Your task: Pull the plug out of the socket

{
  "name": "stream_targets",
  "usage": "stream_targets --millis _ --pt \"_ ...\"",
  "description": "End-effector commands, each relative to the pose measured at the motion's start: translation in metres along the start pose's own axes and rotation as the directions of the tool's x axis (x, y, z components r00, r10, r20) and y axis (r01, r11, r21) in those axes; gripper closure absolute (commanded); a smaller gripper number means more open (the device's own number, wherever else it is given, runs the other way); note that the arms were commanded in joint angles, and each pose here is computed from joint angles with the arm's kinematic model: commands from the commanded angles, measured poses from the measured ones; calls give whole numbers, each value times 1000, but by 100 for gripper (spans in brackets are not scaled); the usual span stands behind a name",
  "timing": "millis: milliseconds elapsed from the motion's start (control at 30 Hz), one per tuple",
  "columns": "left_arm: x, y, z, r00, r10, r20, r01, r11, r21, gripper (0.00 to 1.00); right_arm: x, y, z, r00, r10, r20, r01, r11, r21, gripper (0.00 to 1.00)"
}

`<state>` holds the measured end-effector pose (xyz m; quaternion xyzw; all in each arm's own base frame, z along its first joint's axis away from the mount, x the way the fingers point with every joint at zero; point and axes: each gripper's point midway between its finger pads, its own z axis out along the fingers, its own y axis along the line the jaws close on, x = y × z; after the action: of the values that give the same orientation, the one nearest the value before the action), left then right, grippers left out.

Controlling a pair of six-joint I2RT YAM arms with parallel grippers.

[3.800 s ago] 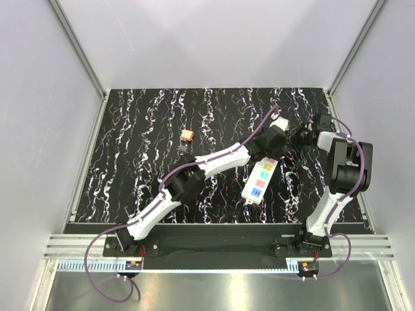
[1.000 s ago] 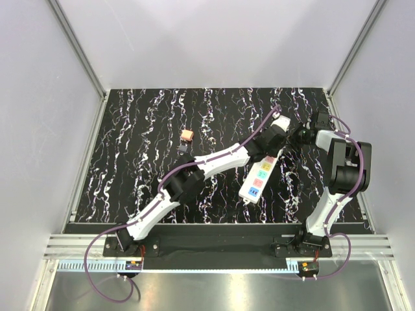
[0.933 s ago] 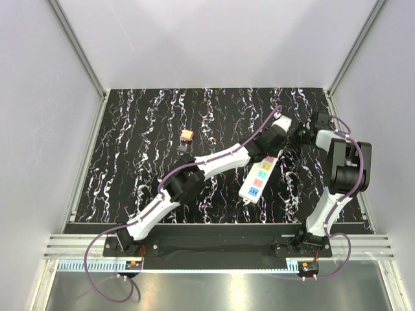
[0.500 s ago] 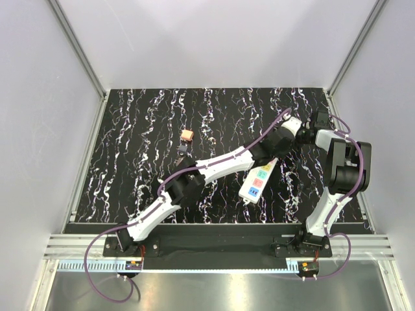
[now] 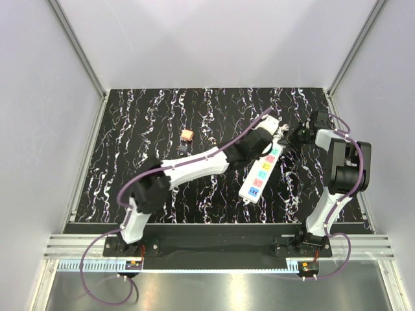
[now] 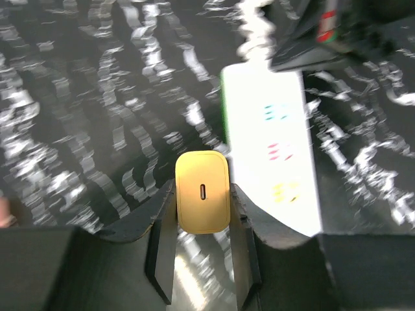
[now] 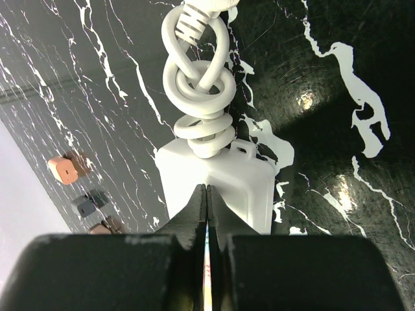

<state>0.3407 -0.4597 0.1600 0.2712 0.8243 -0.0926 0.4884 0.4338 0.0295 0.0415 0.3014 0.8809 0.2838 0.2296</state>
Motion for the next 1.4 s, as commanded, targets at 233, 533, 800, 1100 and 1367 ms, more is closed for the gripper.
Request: stream_targets --millis 233,533,800,1100,1367 --pt "44 83 -95 999 -30 -12 26 971 -239 100 24 -48 12 998 5 -56 6 981 193 100" --pt "132 137 -144 989 -51 -141 -8 920 -392 100 25 -48 11 999 -6 -48 16 978 206 100" --pt "176 171 -185 979 -102 -178 7 883 -469 100 25 -46 13 999 -31 -42 39 973 226 100" --pt "191 175 -185 970 -92 -225 -30 872 -489 100 26 -47 13 998 -34 -48 44 972 229 100" --pt "199 175 -176 961 -85 -262 -69 846 -528 100 26 -47 12 998 -31 -46 41 972 231 100"
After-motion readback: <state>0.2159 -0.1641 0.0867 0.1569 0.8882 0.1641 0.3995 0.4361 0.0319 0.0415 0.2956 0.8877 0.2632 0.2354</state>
